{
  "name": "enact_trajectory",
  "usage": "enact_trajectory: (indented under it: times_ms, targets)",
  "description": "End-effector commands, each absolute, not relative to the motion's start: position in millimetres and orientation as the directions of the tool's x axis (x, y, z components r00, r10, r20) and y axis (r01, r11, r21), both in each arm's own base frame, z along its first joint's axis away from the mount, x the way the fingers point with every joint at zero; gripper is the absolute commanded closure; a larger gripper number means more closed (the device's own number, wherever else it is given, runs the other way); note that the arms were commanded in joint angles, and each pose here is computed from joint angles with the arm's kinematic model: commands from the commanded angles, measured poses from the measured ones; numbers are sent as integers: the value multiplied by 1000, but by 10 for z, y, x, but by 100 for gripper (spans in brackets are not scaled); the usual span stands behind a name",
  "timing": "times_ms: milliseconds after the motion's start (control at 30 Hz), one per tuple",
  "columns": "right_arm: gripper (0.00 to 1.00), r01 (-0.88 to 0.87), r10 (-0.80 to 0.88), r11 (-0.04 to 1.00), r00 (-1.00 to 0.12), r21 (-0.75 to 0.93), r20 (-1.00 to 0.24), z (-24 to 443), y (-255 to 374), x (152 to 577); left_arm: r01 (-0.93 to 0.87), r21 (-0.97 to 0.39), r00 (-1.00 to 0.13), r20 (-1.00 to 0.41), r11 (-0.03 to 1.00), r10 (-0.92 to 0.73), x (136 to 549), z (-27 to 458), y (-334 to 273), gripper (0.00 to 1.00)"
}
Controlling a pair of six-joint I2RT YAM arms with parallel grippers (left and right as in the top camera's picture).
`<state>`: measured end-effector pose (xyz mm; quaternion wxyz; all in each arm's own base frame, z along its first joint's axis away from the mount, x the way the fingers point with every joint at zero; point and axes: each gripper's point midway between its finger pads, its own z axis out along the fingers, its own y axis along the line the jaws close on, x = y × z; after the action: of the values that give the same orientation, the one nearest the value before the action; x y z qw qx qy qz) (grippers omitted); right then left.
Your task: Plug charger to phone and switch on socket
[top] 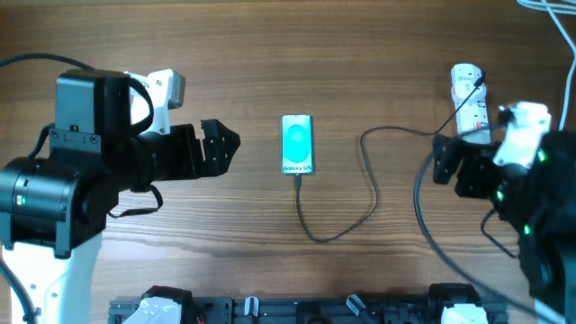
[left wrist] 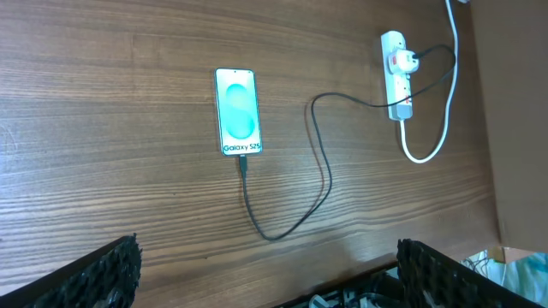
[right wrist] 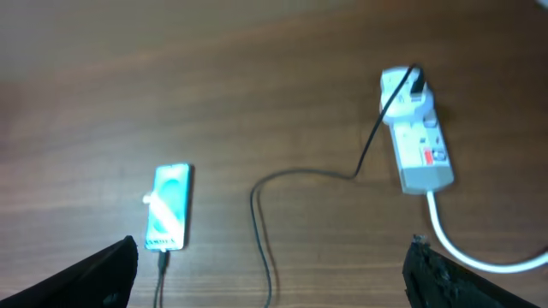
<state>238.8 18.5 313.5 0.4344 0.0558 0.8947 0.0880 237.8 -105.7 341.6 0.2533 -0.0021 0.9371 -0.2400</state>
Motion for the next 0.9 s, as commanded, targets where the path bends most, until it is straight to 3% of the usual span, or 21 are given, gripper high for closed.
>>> enact_trajectory:
  times_ms: [0, 233, 567, 867]
  targets:
    - [0, -1, 152, 982, -573, 187, -805, 3244, 188, 2294, 132, -439, -867, -486, 889, -111, 2389, 3420, -1045, 0]
    - [0, -27, 145, 981, -567, 195, -811, 3121, 230, 2317, 132, -440, -867, -486, 888, -111, 2389, 3421, -1045, 0]
    - [0, -196, 142, 957, -330, 215, -933, 2784, 438, 2266, 132, -440, -867, -486, 888, -111, 2389, 3421, -1045, 0]
    - [0, -264, 123, 948, -206, 176, -971, 2602, 517, 2212, 132, -440, -867, -486, 888, -111, 2389, 3421, -1045, 0]
